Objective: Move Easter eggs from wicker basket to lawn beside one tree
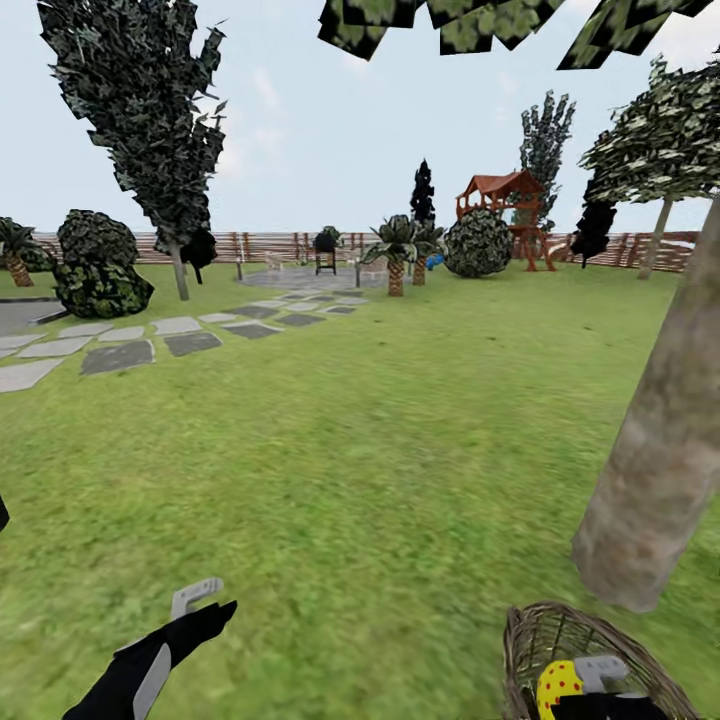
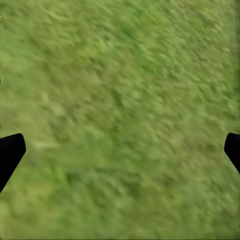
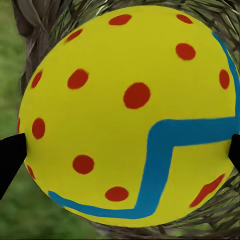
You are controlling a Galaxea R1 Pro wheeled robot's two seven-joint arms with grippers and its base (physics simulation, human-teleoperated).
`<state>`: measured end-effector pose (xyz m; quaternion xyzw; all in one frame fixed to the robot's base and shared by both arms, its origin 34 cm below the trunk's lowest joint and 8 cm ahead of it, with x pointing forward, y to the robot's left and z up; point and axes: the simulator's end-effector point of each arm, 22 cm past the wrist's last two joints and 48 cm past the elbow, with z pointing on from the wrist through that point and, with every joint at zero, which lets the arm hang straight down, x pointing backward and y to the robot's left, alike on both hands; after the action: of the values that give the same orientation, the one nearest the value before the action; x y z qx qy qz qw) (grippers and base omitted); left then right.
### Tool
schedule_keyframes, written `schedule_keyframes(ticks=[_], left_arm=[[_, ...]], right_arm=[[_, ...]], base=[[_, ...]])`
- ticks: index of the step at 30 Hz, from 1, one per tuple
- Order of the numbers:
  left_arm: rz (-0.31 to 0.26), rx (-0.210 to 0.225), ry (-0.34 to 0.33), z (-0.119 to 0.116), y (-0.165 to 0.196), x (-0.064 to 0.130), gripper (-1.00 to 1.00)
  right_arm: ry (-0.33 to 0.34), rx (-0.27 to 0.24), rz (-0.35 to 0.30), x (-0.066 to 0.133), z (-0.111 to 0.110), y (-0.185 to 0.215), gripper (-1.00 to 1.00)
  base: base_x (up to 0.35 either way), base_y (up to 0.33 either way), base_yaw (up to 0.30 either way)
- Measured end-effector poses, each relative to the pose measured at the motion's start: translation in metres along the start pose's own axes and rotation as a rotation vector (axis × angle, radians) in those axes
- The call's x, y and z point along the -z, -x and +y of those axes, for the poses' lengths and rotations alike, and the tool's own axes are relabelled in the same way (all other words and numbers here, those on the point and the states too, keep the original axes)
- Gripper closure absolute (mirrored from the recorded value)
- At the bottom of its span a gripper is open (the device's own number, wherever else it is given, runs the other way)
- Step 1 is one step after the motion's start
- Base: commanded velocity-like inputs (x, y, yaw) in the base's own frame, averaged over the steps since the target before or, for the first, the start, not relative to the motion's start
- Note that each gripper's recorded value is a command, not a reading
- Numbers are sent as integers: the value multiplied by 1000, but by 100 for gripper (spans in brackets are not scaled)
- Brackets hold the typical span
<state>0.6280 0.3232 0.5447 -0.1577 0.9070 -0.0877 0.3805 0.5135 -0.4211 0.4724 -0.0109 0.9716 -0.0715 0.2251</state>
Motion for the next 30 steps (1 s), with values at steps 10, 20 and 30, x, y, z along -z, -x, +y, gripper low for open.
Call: schedule_keyframes(ticks=[10, 20, 30], left_arm=[[1, 0, 0, -6, 14, 12, -100], [-6, 0, -4, -14, 31, 25, -100], [7, 3, -6, -21, 38, 37, -100]], right_arm=[[-5, 1, -4, 17, -5, 12, 100], [-5, -1, -9, 34, -10, 24, 100], [-8, -2, -18, 52, -13, 37, 100]], base=[[89, 230, -8], [144, 265, -205], [162, 299, -174]])
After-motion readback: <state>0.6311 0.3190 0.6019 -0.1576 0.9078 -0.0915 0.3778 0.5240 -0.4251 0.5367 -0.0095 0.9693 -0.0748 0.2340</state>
